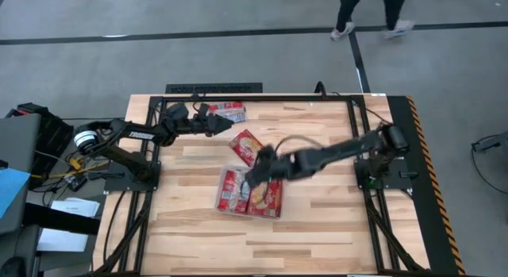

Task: Sort popcorn bags into baskets
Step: Put the red popcorn bag into the transparent bin

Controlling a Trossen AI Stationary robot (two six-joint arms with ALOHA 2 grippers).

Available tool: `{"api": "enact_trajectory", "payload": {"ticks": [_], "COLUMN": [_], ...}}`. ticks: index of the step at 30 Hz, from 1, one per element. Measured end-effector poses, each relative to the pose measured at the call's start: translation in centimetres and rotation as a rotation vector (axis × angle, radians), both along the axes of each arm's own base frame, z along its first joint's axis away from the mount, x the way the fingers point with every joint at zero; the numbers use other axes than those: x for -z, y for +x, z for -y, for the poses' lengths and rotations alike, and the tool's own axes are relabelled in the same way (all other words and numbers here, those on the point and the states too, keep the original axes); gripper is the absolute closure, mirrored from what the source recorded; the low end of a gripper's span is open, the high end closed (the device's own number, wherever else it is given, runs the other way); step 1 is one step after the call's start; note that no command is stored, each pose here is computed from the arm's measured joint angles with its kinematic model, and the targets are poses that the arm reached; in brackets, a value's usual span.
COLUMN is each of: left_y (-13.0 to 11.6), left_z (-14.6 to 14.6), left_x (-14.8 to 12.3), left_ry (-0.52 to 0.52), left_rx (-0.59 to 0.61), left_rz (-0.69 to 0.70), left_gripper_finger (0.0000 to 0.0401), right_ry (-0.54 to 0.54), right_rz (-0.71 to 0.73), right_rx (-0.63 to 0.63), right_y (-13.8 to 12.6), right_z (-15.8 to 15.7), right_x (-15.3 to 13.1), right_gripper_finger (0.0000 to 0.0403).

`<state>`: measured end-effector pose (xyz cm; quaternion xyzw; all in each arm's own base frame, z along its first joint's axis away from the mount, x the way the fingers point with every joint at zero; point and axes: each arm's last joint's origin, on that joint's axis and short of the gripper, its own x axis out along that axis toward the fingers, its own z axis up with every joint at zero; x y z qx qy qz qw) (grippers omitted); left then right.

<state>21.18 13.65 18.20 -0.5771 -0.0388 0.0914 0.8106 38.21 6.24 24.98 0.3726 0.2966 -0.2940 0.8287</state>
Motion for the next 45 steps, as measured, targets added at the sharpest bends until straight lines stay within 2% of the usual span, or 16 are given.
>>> {"api": "enact_trajectory", "payload": {"ticks": [5,7,12,14,17,19,21,24,31,35,38,42,43,45], "left_y": [-0.5,-0.5,-0.5,-0.5,-0.6,-0.6,-0.7,-0.9,-0.8,-0.5,-0.1,0.1,0.1,0.1], "left_z": [-0.3,-0.3,0.1,0.2,0.2,0.2,0.2,0.3,1.0,1.6,2.0,2.2,2.2,2.2], "left_x": [-0.4,0.2,1.7,1.8,1.9,2.1,2.4,3.1,3.9,4.3,4.7,5.2,5.3,5.3], "left_ry": [0.02,0.002,0.0,0.013,0.015,0.021,0.018,-0.001,-0.004,0.003,0.001,-0.009,-0.015,-0.027], "left_rx": [-0.003,0.007,0.024,0.03,0.022,0.017,0.001,-0.011,-0.054,-0.071,-0.066,-0.062,-0.067,-0.073], "left_rz": [0.0,-0.055,-0.195,-0.214,-0.226,-0.245,-0.277,-0.348,-0.455,-0.487,-0.508,-0.529,-0.533,-0.529], "left_gripper_finger": [0.0081,0.0081,0.0081,0.0081,0.0081,0.0081,0.0081,0.0081,0.0081,0.0081,0.0081,0.0081,0.0081,0.0081], "right_ry": [-0.117,-0.106,-0.005,0.02,0.09,0.097,0.127,0.16,0.217,0.197,0.173,0.158,0.158,0.159], "right_rz": [-0.171,-0.237,-0.345,-0.333,-0.412,-0.342,-0.388,-0.361,-0.349,-0.349,-0.349,-0.335,-0.326,-0.323], "right_rx": [-0.028,-0.055,-0.141,-0.162,-0.187,-0.202,-0.244,-0.28,-0.335,-0.373,-0.388,-0.42,-0.428,-0.429], "right_y": [-2.2,-2.9,-3.5,-2.8,-3.4,-2.2,-2.2,-1.3,-0.5,-0.3,-0.1,0.1,0.2,0.1], "right_z": [6.4,9.0,13.6,14.6,15.9,16.7,16.7,16.9,17.2,16.8,16.6,16.6,16.6,16.5], "right_x": [-1.9,-2.0,1.1,2.9,5.8,6.7,8.0,9.9,11.7,11.5,11.5,11.6,11.6,11.4], "right_gripper_finger": [0.019,0.0187,0.0173,0.0164,0.0151,0.0144,0.0139,0.0137,0.014,0.0182,0.025,0.0361,0.0382,0.0389]}}
